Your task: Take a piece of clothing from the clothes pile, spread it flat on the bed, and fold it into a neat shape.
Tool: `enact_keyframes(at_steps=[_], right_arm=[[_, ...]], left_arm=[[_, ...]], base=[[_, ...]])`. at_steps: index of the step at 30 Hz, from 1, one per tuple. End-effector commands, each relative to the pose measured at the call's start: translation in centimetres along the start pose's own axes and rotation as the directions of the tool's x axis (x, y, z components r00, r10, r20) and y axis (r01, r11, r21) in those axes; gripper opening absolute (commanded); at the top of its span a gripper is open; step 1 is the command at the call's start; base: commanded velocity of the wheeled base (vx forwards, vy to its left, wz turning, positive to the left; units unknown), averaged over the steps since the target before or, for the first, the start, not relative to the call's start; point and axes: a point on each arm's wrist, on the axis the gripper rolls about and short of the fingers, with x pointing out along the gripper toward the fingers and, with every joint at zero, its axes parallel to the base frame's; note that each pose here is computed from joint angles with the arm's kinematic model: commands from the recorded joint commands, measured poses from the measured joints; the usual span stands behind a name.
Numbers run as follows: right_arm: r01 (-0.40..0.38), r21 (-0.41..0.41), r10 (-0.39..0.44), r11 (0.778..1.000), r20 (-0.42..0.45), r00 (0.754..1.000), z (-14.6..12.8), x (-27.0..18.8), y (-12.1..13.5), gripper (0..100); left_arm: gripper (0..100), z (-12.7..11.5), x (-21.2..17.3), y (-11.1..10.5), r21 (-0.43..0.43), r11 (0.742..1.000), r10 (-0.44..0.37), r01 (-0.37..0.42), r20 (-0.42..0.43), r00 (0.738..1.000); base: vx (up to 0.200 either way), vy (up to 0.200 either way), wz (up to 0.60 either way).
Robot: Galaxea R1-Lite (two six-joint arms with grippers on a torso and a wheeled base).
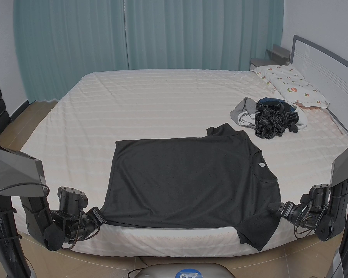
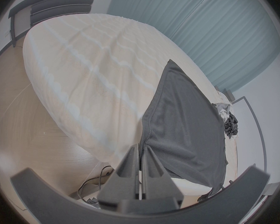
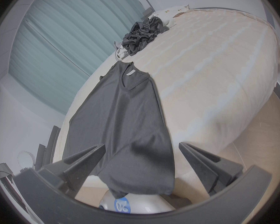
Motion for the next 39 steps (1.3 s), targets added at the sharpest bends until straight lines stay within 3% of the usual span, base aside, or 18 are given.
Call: enact_keyframes(at_steps=[1, 2, 7, 16, 28, 29, 35, 39], right_arm=[[-0.002, 0.002, 0.002, 1.000, 0.013, 1.000, 0.2, 1.1, -0.5, 100], [-0.002, 0.001, 0.002, 1.000, 0.012, 1.000, 0.2, 1.5, -0.6, 0], [-0.006, -0.003, 0.007, 1.000, 0.029, 1.000, 0.5, 3.0, -1.0, 0], [-0.063, -0.038, 0.068, 0.997, 0.163, 0.984, 3.8, 4.2, -0.2, 0], [-0.075, -0.085, 0.084, 0.994, 0.115, 0.990, 4.2, 6.1, -0.5, 0], [-0.075, -0.085, 0.084, 0.994, 0.115, 0.990, 4.2, 6.1, -0.5, 100], [-0.103, -0.065, 0.111, 0.993, 0.145, 0.983, 5.1, 4.6, -1.4, 100], [-0.123, -0.040, 0.127, 0.992, 0.094, 0.987, 4.5, 2.5, -2.0, 100]], left_arm=[[0, 0.3, 0.1, 0.1, -0.009, 1.000, -0.001, 0.001, 0.008, 1.000], [0, 0.4, 0.1, 0.0, -0.012, 1.000, -0.005, 0.005, 0.008, 1.000], [0, 0.4, 0.2, 0.0, -0.013, 1.000, -0.005, 0.005, 0.005, 1.000], [0, 0.6, 0.4, -0.2, -0.052, 0.998, -0.020, 0.021, 0.008, 1.000], [0, 0.6, 0.6, -0.4, -0.056, 0.998, -0.039, 0.038, -0.006, 0.999], [0, 0.6, 0.6, -0.4, -0.056, 0.998, -0.039, 0.038, -0.006, 0.999], [0, 0.7, 0.7, -0.4, -0.058, 0.998, -0.037, 0.037, -0.004, 0.999], [0, 1.0, 0.9, -0.2, -0.067, 0.997, -0.032, 0.032, 0.003, 0.999]], base=[[0.000, 0.000, 0.00], [0.000, 0.000, 0.00], [0.000, 0.000, 0.00], [0.000, 0.000, 0.00], [0.000, 0.000, 0.00], [0.000, 0.000, 0.00], [0.000, 0.000, 0.00], [0.000, 0.000, 0.00]])
